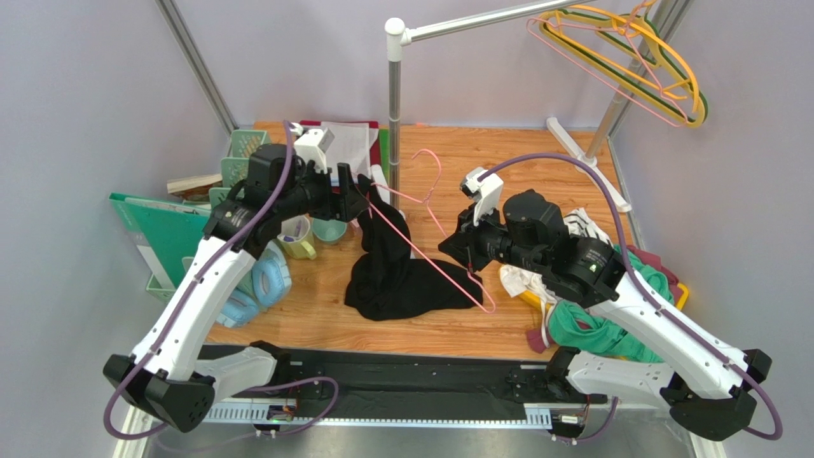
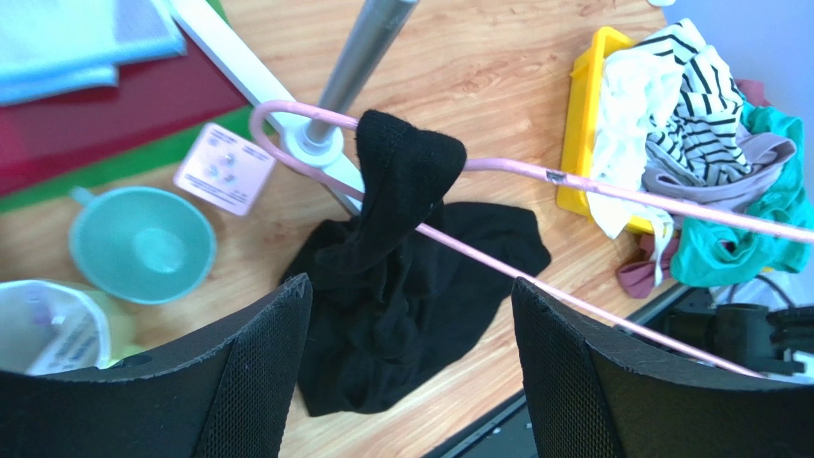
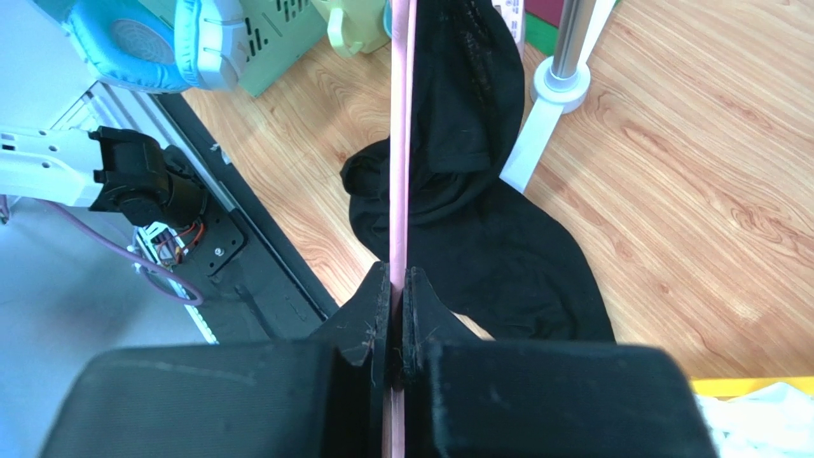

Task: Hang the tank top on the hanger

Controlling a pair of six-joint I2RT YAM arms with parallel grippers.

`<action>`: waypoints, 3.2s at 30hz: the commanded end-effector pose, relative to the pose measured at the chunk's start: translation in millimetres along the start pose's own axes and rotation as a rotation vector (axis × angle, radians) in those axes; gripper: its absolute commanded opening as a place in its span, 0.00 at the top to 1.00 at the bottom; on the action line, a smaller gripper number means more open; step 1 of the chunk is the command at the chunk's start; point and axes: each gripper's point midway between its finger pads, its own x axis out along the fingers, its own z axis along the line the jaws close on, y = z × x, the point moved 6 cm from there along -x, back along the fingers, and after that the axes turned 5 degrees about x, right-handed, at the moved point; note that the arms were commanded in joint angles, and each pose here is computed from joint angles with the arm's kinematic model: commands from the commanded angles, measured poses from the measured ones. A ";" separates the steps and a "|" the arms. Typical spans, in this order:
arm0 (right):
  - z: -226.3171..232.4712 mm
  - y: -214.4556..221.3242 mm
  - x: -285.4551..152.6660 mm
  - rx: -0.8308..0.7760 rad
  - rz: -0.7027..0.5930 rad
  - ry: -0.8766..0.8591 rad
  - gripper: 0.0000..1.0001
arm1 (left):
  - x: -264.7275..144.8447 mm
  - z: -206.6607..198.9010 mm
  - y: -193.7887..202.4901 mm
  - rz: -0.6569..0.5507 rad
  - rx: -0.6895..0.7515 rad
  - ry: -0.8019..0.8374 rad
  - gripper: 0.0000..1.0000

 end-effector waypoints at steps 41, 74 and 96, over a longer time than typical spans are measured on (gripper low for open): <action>56.8 -49.8 -40.5 -0.040 -0.037 -0.404 1.00 | -66.5 -71.4 -29.0 -0.087 0.462 0.697 0.27; -1.6 -46.4 11.7 -0.103 -0.131 -0.080 0.98 | -54.0 -61.6 7.3 -0.023 0.385 0.679 1.00; 1.0 -35.1 41.0 -0.214 -0.071 -0.096 0.57 | -40.7 -67.8 19.9 0.005 0.407 0.666 1.00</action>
